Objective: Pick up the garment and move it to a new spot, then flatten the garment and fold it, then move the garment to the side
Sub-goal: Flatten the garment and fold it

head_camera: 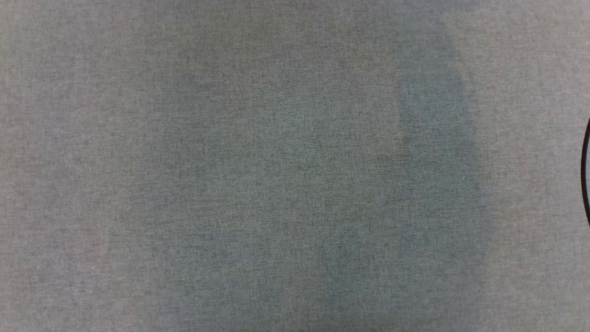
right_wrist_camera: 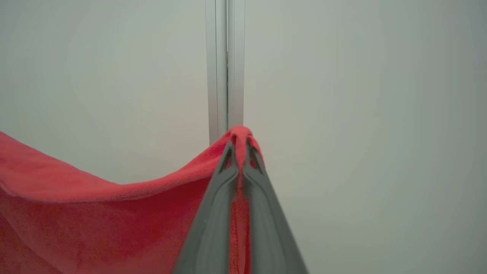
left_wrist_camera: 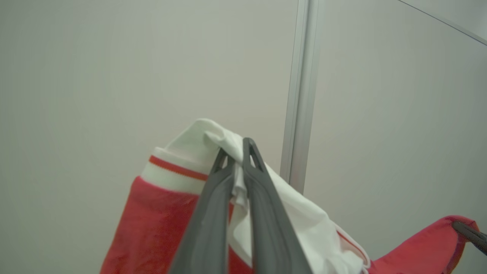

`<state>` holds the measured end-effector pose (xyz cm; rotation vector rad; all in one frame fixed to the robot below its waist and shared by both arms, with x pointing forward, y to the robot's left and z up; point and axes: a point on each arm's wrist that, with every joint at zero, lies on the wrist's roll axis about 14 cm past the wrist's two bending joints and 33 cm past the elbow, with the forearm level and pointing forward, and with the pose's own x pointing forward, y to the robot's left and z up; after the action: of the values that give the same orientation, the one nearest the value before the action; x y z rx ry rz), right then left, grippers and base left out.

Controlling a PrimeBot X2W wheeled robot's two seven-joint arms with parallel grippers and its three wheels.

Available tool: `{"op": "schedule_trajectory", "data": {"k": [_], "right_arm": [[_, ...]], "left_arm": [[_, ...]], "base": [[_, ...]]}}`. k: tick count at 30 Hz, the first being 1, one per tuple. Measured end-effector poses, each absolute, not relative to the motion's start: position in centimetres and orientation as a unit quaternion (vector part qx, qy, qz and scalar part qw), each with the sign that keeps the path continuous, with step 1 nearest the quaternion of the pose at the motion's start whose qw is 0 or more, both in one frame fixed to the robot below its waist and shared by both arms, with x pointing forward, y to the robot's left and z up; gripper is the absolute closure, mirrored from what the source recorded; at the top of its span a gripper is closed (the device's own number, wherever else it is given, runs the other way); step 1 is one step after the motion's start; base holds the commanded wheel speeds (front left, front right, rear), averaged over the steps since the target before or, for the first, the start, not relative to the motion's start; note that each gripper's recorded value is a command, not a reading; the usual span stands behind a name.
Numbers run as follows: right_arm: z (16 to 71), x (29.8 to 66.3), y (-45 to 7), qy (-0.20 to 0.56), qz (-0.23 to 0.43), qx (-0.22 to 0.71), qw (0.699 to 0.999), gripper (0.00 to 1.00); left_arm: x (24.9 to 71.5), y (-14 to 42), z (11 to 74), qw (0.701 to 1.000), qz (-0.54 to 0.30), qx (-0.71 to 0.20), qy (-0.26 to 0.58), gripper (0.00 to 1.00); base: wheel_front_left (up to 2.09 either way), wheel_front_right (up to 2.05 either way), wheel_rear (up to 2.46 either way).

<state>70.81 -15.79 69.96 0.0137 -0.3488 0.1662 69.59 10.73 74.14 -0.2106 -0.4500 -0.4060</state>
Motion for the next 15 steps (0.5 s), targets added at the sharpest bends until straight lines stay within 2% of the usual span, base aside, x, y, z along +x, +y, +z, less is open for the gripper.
{"op": "schedule_trajectory", "data": {"k": [8, 15], "right_arm": [[62.5, 69.7, -15.2, -0.112, 0.092, 0.02, 0.989, 1.0], [55.5, 65.6, -14.7, -0.053, 0.102, 0.048, 0.992, 1.0]], "left_arm": [[69.4, 11.3, 64.0, 0.965, -0.19, -0.131, -0.123, 1.0], [65.7, 12.2, 58.2, 0.967, -0.187, -0.157, -0.073, 1.0]], "base": [[0.0, 0.0, 0.0], [0.0, 0.0, 0.0]]}}
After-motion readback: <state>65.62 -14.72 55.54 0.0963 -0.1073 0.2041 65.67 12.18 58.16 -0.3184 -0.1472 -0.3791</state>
